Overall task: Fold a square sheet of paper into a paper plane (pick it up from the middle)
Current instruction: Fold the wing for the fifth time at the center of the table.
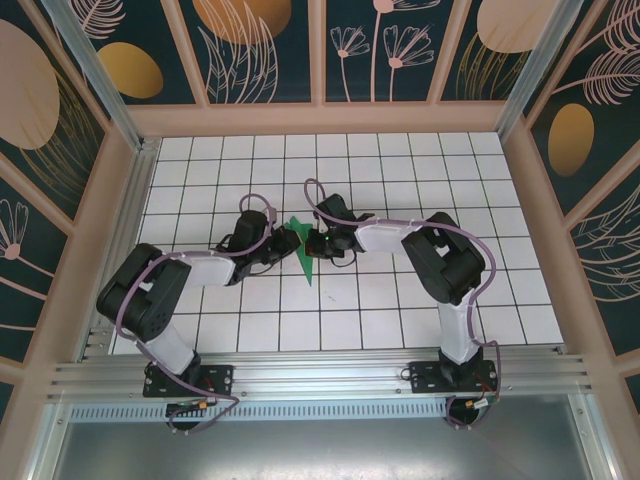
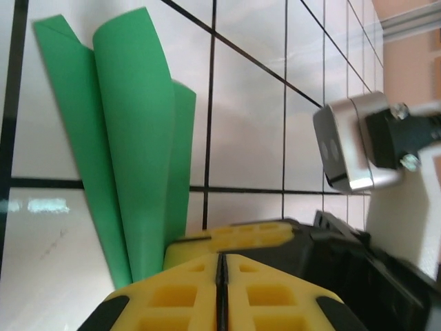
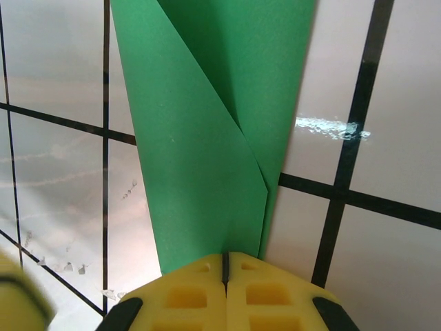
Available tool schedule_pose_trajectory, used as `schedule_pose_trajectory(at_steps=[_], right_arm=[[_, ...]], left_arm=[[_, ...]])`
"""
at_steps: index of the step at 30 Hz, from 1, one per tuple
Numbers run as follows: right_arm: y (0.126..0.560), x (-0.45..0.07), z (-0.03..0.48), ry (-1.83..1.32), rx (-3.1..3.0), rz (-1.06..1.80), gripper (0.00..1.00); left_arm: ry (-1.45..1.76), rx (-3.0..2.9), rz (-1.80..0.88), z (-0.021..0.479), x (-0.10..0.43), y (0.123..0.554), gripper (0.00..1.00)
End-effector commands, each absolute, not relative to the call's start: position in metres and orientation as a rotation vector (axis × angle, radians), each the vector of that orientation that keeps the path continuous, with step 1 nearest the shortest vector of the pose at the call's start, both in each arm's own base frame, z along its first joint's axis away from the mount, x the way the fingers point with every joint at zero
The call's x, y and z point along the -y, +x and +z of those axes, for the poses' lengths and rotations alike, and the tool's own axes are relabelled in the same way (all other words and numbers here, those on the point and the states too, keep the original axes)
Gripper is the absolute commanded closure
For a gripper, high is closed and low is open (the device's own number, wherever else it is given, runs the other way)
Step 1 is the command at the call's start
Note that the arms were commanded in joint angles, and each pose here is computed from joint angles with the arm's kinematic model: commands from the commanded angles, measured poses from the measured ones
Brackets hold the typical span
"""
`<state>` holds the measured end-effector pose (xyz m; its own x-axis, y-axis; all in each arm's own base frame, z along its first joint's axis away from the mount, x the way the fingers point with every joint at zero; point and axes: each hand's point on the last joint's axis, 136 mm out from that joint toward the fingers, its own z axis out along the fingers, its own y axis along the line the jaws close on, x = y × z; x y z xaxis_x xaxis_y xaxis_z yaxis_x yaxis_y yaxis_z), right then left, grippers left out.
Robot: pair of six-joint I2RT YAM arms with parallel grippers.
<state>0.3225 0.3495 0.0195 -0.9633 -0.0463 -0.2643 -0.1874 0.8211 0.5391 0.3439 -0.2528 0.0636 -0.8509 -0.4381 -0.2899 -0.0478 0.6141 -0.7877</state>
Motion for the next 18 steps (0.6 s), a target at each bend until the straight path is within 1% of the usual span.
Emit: schedule_pose_trajectory(at_steps=[1, 7, 10, 15, 18], right_arm=[[0.309, -0.333, -0.015, -0.179, -2.871, 0.772, 0.97], [0.306, -0.338, -0.017, -0.233, -2.861, 0.822, 0.90], [0.307, -0.337, -0.022, -0.243, -2.870, 0.804, 0.89], [0.307, -0.333, -0.031, -0.263, -2.881, 0.761, 0.86], [0.307, -0.329, -0.035, -0.264, -2.889, 0.718, 0.84]], left_arm=[[-0.417, -2.398, -1.052, 0.052, 0.248, 0.359, 0.86], [-0.462, -2.387, -1.016, 0.050, 0.248, 0.380, 0.85], [-0.494, -2.393, -0.994, 0.045, 0.244, 0.388, 0.85], [-0.479, -2.395, -1.041, 0.046, 0.253, 0.395, 0.84], [-0.472, -2.428, -1.025, 0.040, 0.256, 0.399, 0.84]])
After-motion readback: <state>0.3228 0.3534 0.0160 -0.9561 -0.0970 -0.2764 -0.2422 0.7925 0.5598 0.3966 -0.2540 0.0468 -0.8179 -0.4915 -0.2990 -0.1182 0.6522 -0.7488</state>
